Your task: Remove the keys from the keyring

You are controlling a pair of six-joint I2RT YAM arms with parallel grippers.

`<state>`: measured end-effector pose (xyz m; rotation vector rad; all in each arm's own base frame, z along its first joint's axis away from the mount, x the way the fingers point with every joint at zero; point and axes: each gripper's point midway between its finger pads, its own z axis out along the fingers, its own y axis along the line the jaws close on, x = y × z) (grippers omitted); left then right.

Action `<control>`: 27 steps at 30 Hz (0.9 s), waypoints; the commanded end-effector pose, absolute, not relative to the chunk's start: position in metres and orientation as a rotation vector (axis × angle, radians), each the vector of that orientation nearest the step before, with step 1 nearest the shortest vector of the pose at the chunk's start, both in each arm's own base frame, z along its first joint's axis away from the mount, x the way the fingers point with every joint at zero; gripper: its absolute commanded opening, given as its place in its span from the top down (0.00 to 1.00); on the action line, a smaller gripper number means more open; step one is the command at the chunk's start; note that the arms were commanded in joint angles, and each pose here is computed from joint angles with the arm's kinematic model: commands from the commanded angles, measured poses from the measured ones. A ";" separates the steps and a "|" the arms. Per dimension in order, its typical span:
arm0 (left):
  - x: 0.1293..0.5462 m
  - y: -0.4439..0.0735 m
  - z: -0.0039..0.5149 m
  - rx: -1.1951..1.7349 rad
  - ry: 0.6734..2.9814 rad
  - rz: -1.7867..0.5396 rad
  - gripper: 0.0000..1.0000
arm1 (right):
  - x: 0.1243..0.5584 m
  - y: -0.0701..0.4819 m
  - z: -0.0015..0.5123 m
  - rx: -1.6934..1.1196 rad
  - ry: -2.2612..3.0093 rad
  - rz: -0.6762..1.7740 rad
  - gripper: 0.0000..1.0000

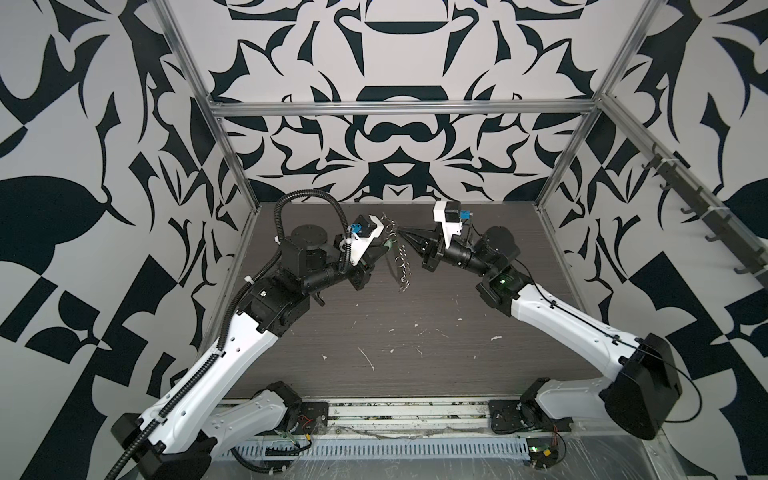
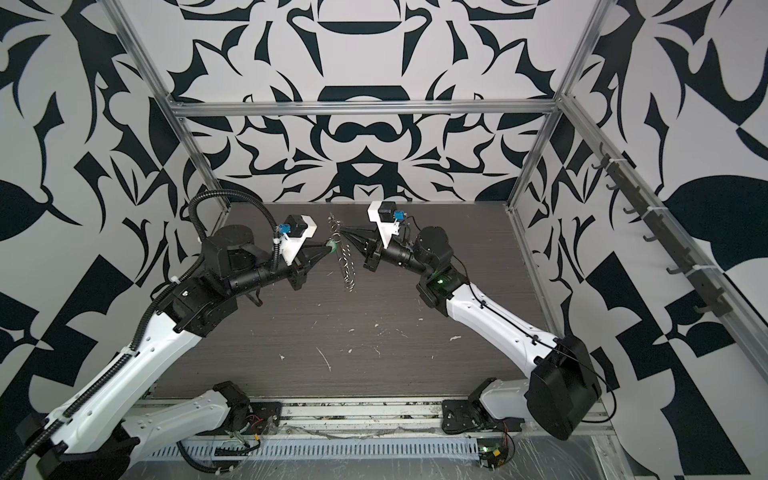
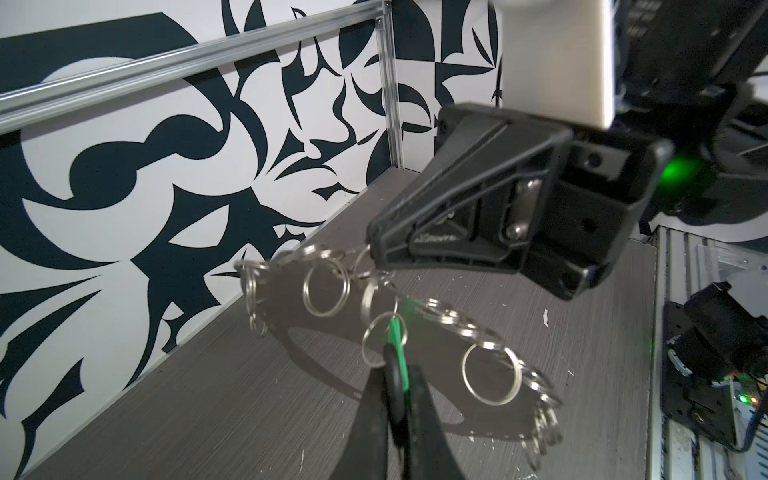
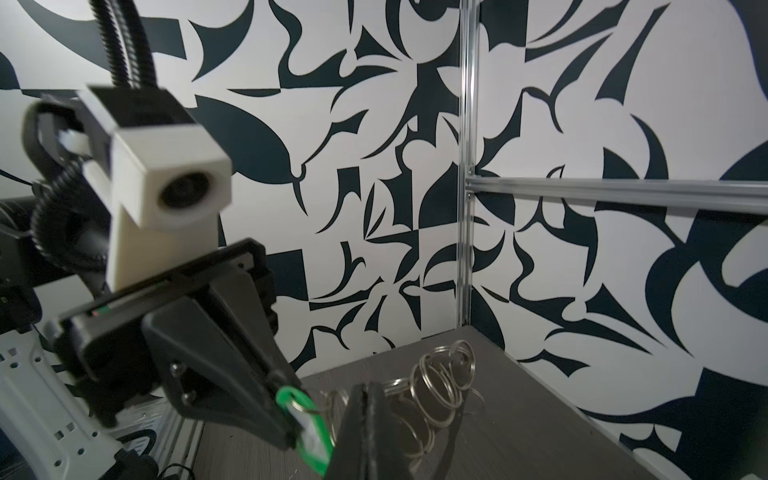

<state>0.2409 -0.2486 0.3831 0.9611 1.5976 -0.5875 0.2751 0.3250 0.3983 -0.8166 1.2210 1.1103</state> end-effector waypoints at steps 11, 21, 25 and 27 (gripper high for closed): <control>0.219 -0.235 0.393 1.070 1.617 -0.542 1.00 | 0.264 0.316 0.407 -0.790 1.186 1.138 1.00; 0.211 -0.236 0.391 1.176 1.616 -0.520 1.00 | 0.254 0.308 0.406 -0.861 1.192 1.049 0.67; 0.209 -0.236 0.387 1.206 1.627 -0.526 1.00 | 0.246 0.307 0.407 -0.976 1.192 0.966 0.67; 0.208 -0.237 0.388 1.212 1.630 -0.529 1.00 | 0.240 0.307 0.409 -1.031 1.170 0.937 0.67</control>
